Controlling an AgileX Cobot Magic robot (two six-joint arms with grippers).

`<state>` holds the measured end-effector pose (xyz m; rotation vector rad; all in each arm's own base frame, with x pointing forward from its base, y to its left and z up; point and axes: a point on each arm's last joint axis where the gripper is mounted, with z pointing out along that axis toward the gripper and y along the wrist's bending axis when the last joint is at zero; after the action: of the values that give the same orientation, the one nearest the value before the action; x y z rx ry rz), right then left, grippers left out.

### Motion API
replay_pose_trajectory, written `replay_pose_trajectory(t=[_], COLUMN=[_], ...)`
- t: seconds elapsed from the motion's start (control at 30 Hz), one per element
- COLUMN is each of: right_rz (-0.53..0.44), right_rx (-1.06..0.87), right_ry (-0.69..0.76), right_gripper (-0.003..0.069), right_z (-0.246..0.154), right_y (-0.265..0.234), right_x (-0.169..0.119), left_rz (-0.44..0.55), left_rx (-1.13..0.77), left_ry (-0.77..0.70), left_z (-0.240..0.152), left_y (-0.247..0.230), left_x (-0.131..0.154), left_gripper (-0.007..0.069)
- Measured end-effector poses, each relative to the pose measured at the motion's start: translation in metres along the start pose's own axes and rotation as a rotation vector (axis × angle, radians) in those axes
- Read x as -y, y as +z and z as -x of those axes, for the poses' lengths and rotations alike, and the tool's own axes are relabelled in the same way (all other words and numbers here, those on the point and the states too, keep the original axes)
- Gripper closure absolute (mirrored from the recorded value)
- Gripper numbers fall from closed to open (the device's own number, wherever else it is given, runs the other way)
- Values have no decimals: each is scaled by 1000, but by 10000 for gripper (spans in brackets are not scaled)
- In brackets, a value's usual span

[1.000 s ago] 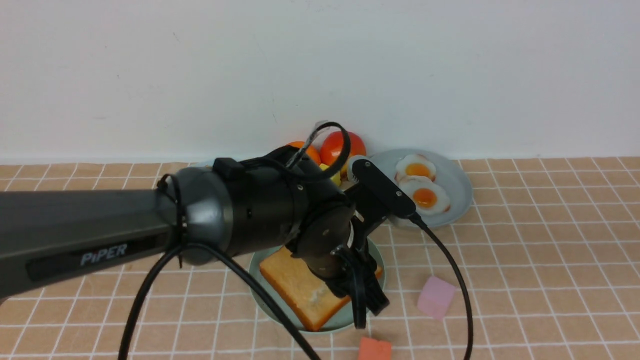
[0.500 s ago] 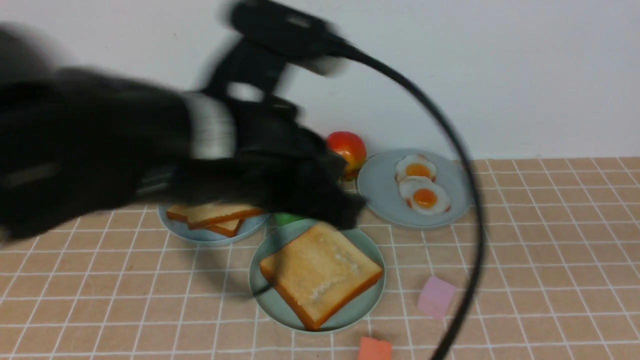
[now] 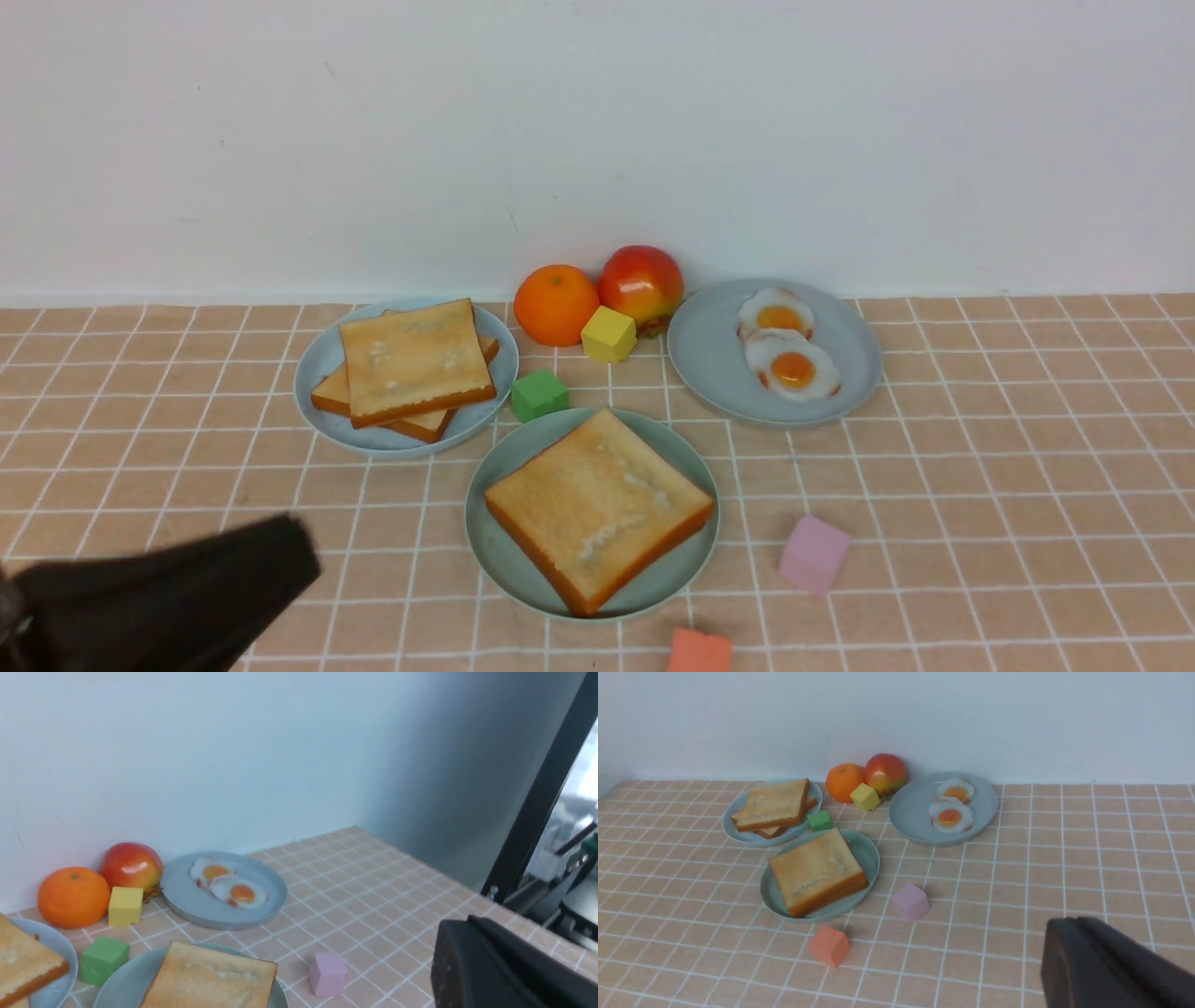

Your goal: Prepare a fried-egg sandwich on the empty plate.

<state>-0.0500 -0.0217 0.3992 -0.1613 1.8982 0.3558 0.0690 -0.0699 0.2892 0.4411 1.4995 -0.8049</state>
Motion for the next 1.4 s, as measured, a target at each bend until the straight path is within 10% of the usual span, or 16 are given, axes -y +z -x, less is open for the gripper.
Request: replay_pose_trajectory(t=[0.83,1.4], right_rz=[84,-293], right_rx=[283,242], right_ry=[81,24], right_gripper=[650,673], right_z=[-102,-162], right_y=[159,168], right_x=[13,45], left_rz=[12,12], left_rx=[-72,-74], left_ry=[-3,-3], left_z=[-22,-23], left_y=[-6,-6], left_x=[-5,-5], left_gripper=[638,635])
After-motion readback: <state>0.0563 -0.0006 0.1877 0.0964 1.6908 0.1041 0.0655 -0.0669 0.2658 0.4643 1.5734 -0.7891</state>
